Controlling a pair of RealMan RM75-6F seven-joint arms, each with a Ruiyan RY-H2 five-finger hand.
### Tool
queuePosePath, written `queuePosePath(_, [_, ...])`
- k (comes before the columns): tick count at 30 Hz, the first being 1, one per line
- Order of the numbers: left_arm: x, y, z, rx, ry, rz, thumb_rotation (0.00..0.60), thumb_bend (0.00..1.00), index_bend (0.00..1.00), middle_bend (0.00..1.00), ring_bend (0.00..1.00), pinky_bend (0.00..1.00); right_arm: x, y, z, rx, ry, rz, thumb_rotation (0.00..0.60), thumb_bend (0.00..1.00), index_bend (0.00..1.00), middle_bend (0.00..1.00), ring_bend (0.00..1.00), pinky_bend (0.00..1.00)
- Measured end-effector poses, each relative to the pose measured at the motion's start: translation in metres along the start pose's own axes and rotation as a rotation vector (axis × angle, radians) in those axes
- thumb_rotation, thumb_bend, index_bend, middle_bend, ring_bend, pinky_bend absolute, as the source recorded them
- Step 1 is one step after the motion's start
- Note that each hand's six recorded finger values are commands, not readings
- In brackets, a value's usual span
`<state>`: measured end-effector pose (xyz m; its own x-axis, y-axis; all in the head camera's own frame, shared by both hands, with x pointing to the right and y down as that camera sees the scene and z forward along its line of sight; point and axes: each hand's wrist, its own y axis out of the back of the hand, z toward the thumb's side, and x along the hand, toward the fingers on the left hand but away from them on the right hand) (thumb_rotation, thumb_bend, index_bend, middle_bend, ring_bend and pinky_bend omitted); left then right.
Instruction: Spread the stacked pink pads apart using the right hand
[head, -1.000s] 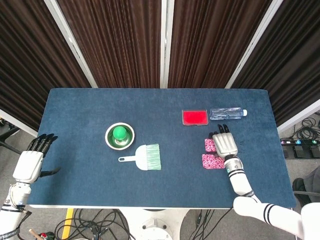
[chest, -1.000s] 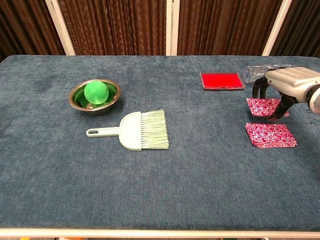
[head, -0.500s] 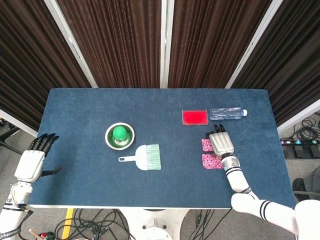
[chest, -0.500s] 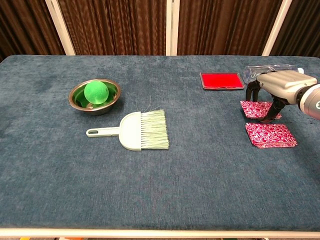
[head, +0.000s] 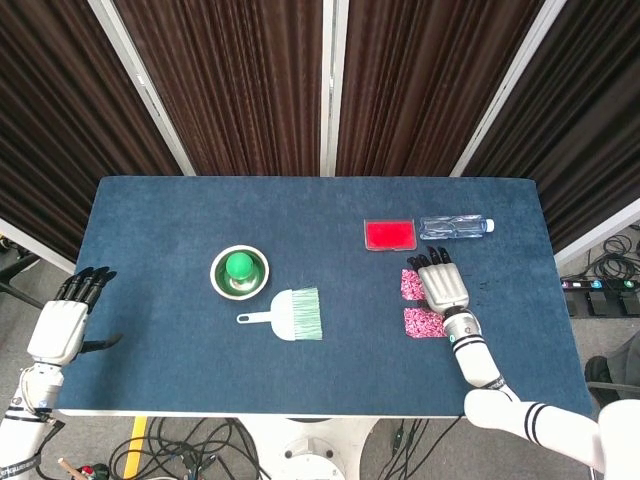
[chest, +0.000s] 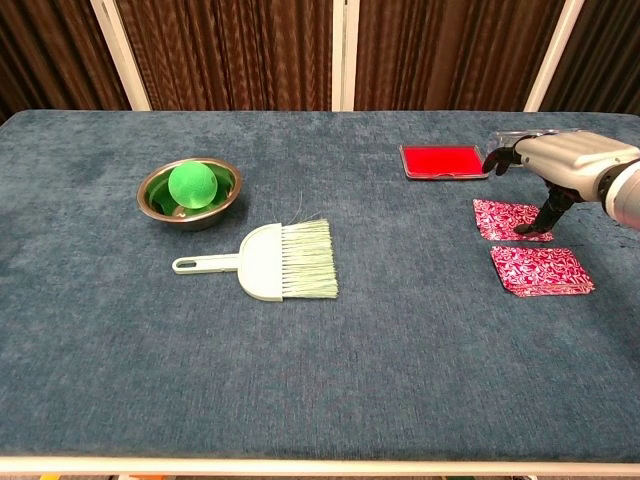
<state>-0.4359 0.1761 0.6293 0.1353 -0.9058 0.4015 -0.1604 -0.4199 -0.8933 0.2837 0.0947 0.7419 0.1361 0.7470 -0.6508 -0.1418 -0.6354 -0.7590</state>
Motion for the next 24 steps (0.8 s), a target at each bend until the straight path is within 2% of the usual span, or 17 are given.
queuePosePath(6, [-0.002, 0.0, 0.0, -0.002, -0.002, -0.003, 0.6, 0.0, 0.11, 0.08, 0.04, 0.13, 0.024, 0.001, -0.002, -0.011, 0.029, 0.026, 0.6, 0.1, 0.21, 0.24, 0.0, 0.0])
queuePosePath(11, [-0.003, -0.001, 0.0, -0.002, -0.008, -0.006, 0.6, 0.0, 0.11, 0.08, 0.04, 0.13, 0.048, -0.014, -0.009, 0.007, 0.034, 0.08, 0.6, 0.1, 0.21, 0.24, 0.0, 0.0])
queuePosePath(24, [0.0, -0.002, 0.003, 0.003, -0.01, -0.01, 0.6, 0.0, 0.11, 0.08, 0.04, 0.13, 0.053, -0.031, -0.004, 0.01, 0.043, 0.093, 0.6, 0.1, 0.25, 0.27, 0.0, 0.0])
